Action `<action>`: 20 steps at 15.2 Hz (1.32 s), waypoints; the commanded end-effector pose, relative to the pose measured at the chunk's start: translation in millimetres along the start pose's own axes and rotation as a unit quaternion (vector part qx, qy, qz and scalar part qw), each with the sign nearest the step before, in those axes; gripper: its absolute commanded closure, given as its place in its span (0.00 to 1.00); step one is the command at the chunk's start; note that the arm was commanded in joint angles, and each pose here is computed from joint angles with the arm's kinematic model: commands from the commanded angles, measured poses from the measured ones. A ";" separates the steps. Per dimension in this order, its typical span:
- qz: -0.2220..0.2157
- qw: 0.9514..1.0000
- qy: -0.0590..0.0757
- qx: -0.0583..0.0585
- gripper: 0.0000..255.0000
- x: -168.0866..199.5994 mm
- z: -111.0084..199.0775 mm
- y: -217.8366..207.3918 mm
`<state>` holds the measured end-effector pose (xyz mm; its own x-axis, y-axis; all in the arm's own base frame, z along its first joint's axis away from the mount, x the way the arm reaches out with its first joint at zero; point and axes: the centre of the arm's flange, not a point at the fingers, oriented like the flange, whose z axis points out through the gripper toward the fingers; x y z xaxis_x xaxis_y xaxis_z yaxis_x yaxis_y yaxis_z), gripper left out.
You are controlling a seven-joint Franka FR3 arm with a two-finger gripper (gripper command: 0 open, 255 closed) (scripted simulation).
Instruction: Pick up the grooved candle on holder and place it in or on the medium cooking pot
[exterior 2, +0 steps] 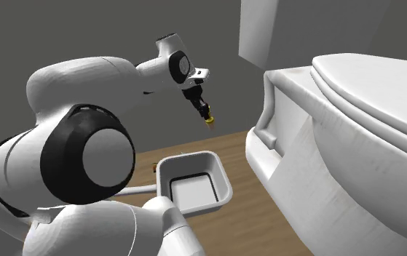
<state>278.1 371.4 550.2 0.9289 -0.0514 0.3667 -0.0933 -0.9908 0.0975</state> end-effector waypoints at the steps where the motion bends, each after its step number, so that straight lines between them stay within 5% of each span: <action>1: 0.000 1.000 0.000 0.001 1.00 -19.0 -10.7 14.1; 20: 0.000 1.000 0.000 0.001 1.00 -214.8 -96.6 131.2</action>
<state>40.0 267.5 574.5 0.9287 -0.0516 0.3672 -0.0923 -0.9913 0.0942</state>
